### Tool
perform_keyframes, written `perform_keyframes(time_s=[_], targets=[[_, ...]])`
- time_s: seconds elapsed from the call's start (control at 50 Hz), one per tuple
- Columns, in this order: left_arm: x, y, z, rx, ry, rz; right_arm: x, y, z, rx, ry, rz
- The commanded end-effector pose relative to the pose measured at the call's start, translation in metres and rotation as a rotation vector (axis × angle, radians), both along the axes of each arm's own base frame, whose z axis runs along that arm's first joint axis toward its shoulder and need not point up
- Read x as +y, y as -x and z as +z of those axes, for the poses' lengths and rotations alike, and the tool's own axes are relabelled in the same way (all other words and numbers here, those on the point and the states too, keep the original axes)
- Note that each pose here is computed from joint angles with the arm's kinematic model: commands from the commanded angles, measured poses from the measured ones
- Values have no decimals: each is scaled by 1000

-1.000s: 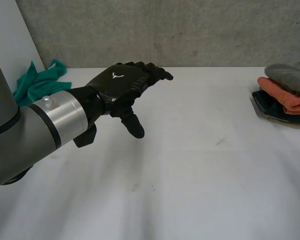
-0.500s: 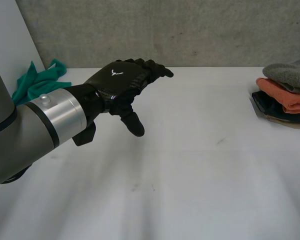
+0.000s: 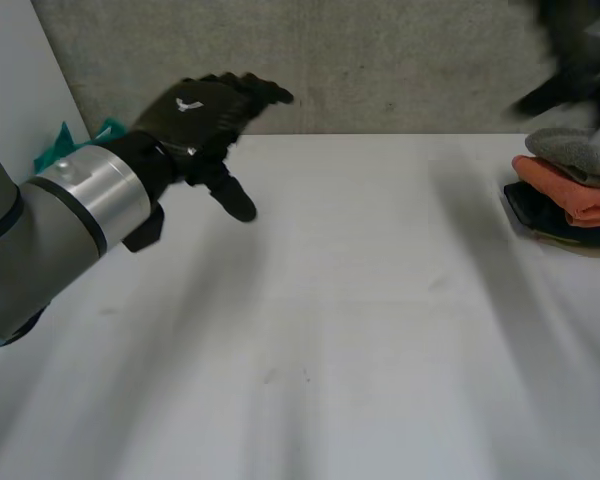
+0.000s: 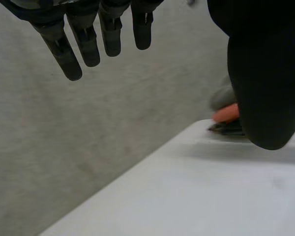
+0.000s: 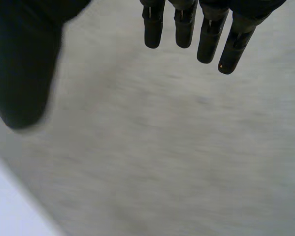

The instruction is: Fold the laundry.

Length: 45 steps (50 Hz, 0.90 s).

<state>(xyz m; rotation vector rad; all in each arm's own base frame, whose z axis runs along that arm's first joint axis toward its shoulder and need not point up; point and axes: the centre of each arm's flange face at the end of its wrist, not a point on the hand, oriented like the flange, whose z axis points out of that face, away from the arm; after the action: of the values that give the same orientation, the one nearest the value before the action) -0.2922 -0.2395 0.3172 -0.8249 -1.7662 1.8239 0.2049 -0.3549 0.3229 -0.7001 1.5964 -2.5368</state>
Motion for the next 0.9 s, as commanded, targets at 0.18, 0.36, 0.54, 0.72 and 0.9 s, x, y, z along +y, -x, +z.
perform_keyframes(time_s=[0.18, 0.36, 0.54, 0.72, 0.9], targets=[[-193, -123, -50, -77, 191, 474, 99, -52, -144, 190, -409, 185], [-260, -173, -152, -381, 110, 525, 103, -46, -154, 200, -444, 172], [-269, -186, -192, -459, 90, 494, 104, -46, -156, 203, -447, 175], [-253, -179, -196, -456, 39, 430, 103, -46, -157, 204, -445, 176], [-253, -180, -206, -462, 22, 429, 103, -46, -161, 209, -458, 177]])
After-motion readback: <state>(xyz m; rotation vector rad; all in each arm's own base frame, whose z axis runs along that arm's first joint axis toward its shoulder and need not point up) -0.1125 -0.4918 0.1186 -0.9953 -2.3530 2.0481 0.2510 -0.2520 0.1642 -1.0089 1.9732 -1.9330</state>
